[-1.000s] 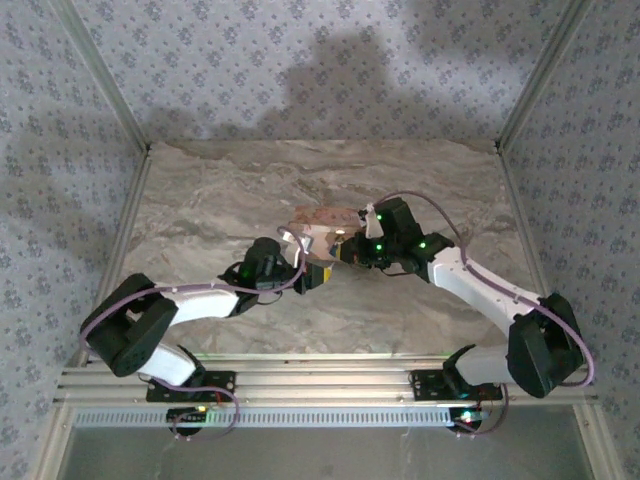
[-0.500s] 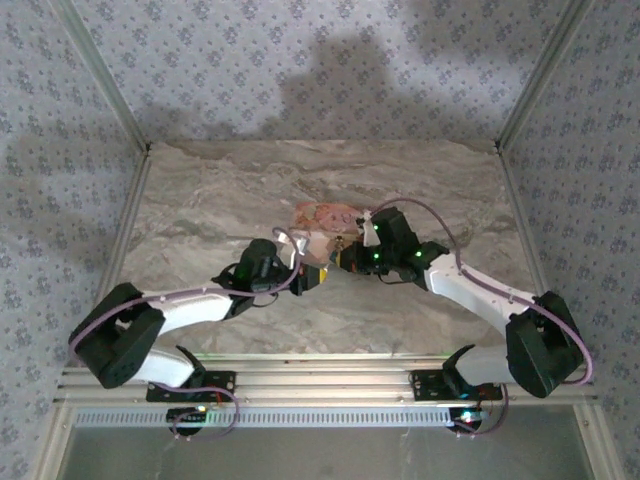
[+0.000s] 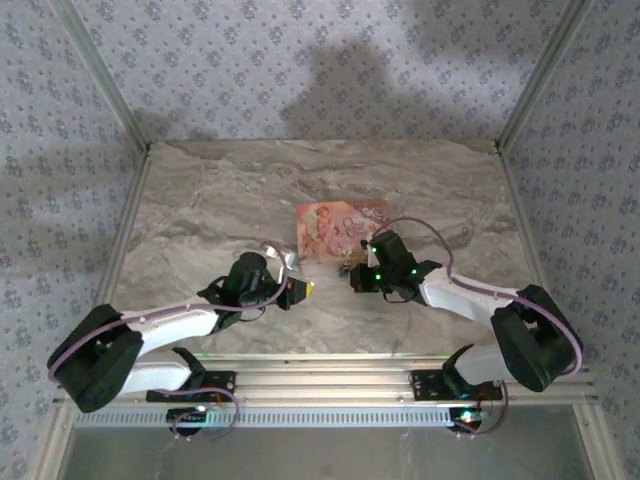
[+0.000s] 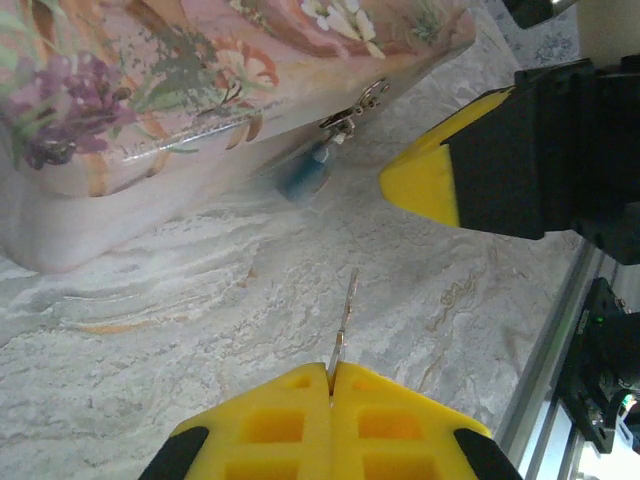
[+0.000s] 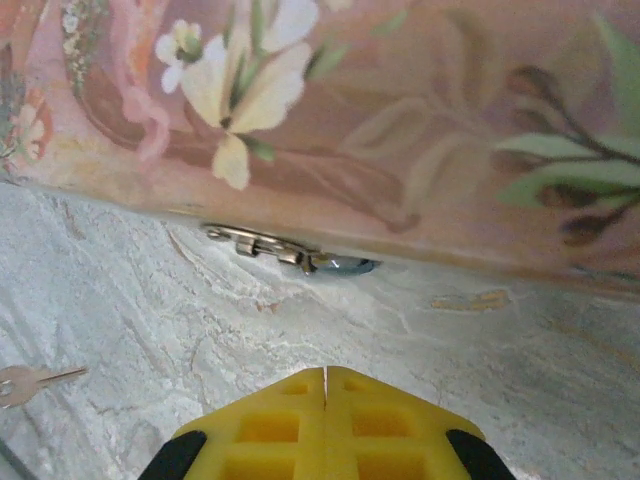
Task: Unlock the padlock with the key
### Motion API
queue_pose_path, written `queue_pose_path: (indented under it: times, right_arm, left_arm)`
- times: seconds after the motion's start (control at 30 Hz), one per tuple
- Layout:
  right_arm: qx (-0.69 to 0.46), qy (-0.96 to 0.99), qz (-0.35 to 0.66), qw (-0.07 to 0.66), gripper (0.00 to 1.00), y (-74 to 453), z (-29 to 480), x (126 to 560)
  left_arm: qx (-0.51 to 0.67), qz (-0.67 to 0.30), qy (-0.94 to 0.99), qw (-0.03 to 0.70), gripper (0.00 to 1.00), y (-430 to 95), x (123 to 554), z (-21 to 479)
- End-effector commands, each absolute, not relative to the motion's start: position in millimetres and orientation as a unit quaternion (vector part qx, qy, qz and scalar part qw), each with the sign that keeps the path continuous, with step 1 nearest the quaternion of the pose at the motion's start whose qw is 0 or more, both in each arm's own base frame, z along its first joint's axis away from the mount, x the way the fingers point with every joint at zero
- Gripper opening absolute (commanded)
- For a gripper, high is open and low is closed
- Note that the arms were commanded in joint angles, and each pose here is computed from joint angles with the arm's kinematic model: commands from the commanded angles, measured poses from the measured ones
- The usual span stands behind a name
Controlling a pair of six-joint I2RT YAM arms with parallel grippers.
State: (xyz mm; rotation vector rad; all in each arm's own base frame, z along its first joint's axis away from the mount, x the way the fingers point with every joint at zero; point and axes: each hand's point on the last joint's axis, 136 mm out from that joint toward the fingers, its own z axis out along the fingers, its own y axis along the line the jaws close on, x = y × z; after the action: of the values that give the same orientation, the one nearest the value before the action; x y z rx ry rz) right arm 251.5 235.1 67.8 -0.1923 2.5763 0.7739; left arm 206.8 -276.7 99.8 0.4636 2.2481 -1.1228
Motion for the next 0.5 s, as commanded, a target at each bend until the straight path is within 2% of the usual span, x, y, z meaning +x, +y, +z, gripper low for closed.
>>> queue_pose_path:
  times: [0.0,0.1,0.2,0.27,0.47]
  right_arm:
    - [-0.084,0.929,0.236,0.272,0.14,227.4,74.7,258.1]
    - [-0.082,0.930,0.210,0.290,0.37,220.0,79.0,256.9]
    - [-0.081,0.931,0.180,0.308,0.49,216.5,84.7,256.1]
    - [-0.074,0.932,0.158,0.318,0.53,215.6,86.7,256.9]
    - [-0.069,0.936,0.104,0.329,0.55,223.1,80.4,262.1]
  left_arm:
    - [0.189,-0.408,0.839,0.307,0.00,-270.7,203.8,106.5]
    - [0.193,-0.403,0.838,0.314,0.00,-267.6,202.6,110.0]
    - [0.195,-0.397,0.839,0.318,0.00,-264.3,201.8,112.0]
    - [0.196,-0.393,0.839,0.320,0.00,-262.8,201.2,112.5]
    - [0.195,-0.392,0.840,0.321,0.00,-261.3,200.7,113.8]
